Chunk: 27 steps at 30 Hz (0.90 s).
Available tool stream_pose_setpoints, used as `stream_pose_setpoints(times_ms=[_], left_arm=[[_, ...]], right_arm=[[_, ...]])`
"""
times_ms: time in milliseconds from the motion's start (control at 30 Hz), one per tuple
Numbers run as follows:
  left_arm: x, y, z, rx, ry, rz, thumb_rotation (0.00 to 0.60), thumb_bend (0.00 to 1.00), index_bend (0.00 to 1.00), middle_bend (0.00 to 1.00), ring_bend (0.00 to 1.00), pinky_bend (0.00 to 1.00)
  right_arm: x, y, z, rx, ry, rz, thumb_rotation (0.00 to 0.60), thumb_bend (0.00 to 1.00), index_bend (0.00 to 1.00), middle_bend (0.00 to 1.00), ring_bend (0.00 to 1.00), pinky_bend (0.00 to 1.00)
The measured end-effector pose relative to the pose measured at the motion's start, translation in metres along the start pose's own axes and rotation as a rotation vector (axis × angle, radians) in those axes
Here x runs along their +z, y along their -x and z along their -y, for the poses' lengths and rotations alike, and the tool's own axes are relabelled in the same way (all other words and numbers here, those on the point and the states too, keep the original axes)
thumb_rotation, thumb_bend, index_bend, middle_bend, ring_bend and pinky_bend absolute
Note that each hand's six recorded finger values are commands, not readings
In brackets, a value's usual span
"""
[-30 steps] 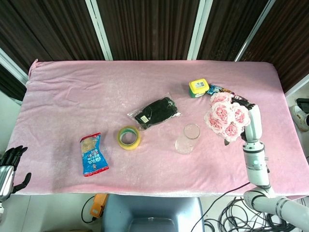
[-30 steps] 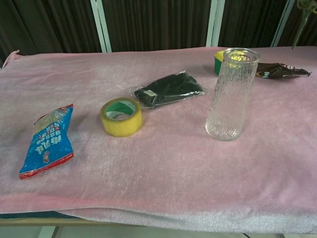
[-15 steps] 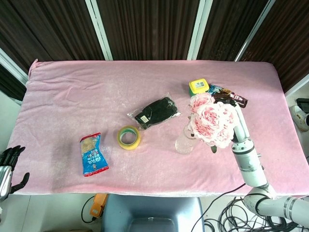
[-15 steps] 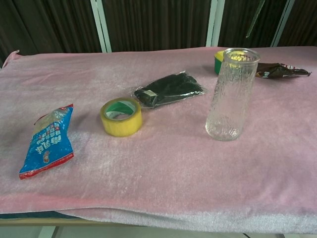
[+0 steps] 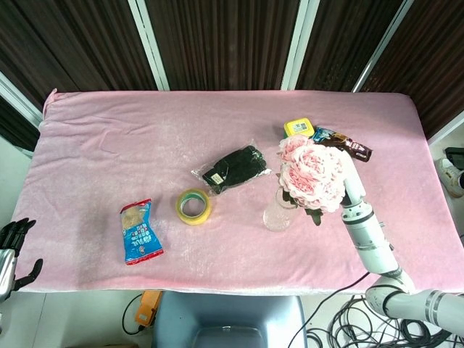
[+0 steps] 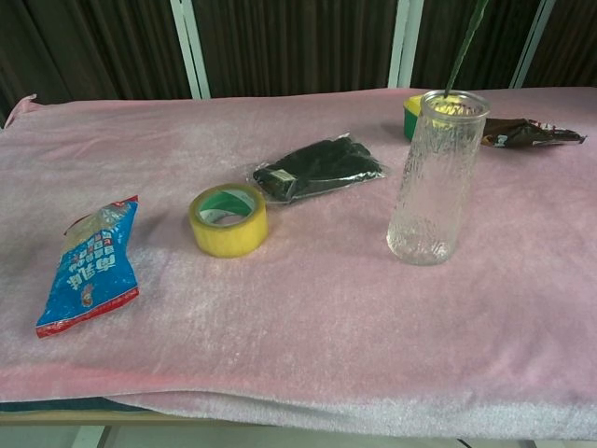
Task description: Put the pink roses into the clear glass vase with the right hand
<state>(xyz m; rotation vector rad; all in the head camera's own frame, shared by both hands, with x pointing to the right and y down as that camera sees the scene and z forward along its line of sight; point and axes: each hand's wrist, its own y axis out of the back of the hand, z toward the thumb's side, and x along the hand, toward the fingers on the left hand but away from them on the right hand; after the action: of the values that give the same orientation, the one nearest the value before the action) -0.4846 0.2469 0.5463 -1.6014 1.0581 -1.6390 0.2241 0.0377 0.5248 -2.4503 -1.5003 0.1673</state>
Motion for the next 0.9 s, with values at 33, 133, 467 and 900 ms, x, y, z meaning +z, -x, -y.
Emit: stream_pose_setpoints(times_ms=[33, 133, 467, 900], left_arm=[[0.000, 0.000, 0.000, 0.000, 0.000, -0.002, 0.600, 0.36, 0.13, 0.08, 0.07, 0.26], [-0.001, 0.000, 0.000, 0.001, 0.001, -0.004, 0.600, 0.36, 0.13, 0.08, 0.07, 0.26], [-0.003, -0.002, -0.001, 0.001, 0.008, -0.015, 0.600, 0.36, 0.13, 0.08, 0.07, 0.26], [-0.003, -0.002, 0.000, -0.006, 0.008, -0.016, 0.600, 0.36, 0.13, 0.08, 0.07, 0.26]], right_arm=[[-0.002, 0.000, 0.000, 0.000, 0.002, 0.006, 0.600, 0.36, 0.80, 0.68, 0.70, 0.77], [-0.009, 0.002, 0.000, 0.002, 0.018, 0.024, 0.600, 0.36, 0.80, 0.68, 0.70, 0.77], [-0.040, 0.002, 0.003, 0.033, 0.064, 0.113, 0.600, 0.36, 0.80, 0.68, 0.70, 0.77], [-0.090, -0.012, 0.012, 0.106, 0.085, 0.256, 0.600, 0.36, 0.38, 0.34, 0.20, 0.29]])
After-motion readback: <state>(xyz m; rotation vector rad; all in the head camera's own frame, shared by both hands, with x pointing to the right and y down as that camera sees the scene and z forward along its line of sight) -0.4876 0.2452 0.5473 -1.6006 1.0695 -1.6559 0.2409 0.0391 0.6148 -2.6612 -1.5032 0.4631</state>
